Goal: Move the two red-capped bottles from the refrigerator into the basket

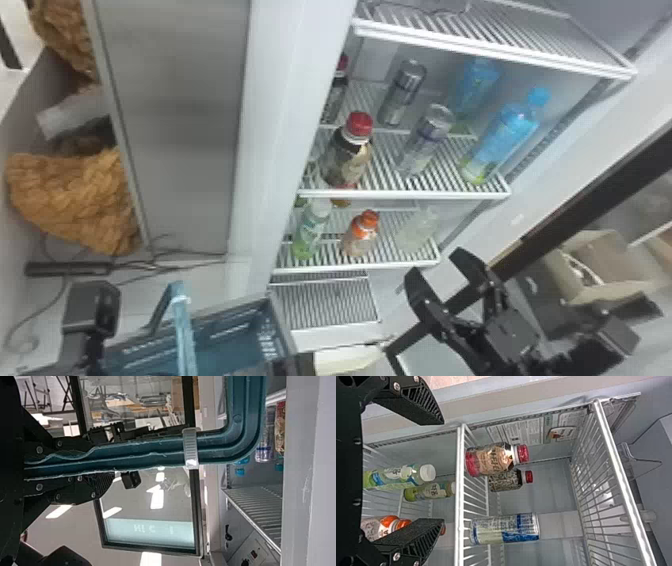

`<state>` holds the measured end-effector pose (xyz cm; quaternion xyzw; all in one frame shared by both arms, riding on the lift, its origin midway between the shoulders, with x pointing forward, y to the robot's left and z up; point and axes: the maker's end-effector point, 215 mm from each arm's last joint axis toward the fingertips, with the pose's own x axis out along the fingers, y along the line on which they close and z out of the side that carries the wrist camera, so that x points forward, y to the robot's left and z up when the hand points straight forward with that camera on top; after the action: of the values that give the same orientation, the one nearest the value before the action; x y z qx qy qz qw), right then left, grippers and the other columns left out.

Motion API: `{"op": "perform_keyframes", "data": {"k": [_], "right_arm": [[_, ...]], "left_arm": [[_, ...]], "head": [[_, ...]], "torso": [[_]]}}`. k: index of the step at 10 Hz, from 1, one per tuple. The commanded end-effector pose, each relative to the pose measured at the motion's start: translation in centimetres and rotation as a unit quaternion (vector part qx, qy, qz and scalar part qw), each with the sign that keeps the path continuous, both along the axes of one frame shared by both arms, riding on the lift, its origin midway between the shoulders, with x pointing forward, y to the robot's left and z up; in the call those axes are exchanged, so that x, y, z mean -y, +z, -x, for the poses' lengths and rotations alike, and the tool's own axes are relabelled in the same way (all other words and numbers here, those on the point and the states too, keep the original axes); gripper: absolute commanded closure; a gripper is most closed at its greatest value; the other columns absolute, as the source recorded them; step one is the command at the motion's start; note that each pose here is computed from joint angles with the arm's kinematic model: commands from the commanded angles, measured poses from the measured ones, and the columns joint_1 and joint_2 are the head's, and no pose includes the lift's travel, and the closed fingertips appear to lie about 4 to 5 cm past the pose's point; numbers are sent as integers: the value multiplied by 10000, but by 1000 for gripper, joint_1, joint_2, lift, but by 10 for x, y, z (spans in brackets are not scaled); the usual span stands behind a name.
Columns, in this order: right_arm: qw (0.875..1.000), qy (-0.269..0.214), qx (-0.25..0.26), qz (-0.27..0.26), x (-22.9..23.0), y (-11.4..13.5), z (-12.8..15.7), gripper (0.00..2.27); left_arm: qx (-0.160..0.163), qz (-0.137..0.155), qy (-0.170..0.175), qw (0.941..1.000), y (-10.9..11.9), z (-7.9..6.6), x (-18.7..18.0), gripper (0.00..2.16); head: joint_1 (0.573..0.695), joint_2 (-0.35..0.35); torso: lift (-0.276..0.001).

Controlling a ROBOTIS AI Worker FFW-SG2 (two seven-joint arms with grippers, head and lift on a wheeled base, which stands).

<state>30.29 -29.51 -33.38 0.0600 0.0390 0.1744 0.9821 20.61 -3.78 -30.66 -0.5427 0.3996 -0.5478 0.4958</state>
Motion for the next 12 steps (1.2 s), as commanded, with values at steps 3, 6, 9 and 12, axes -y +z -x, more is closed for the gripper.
{"op": "perform_keyframes", "data": {"k": [3, 6, 9, 12], "right_arm": [[10000, -20, 23, 14, 1, 0, -8, 139], [9999, -41, -65, -71, 0, -5, -13, 137], [9997, 106, -102, 196, -13, 4, -21, 131], [9999, 3, 112, 98, -23, 18, -41, 131]], "left_arm": [[151, 59, -68, 9998, 11, -3, 4, 1205], [125, 101, -180, 9997, 14, 6, -1, 1205], [178, 122, -157, 9996, 17, 2, 0, 1205], [195, 111, -183, 9996, 17, 2, 3, 1205]], "head": [[695, -350], [695, -350], [695, -350], [695, -350]], "torso": [[0], [0], [0], [0]]}}
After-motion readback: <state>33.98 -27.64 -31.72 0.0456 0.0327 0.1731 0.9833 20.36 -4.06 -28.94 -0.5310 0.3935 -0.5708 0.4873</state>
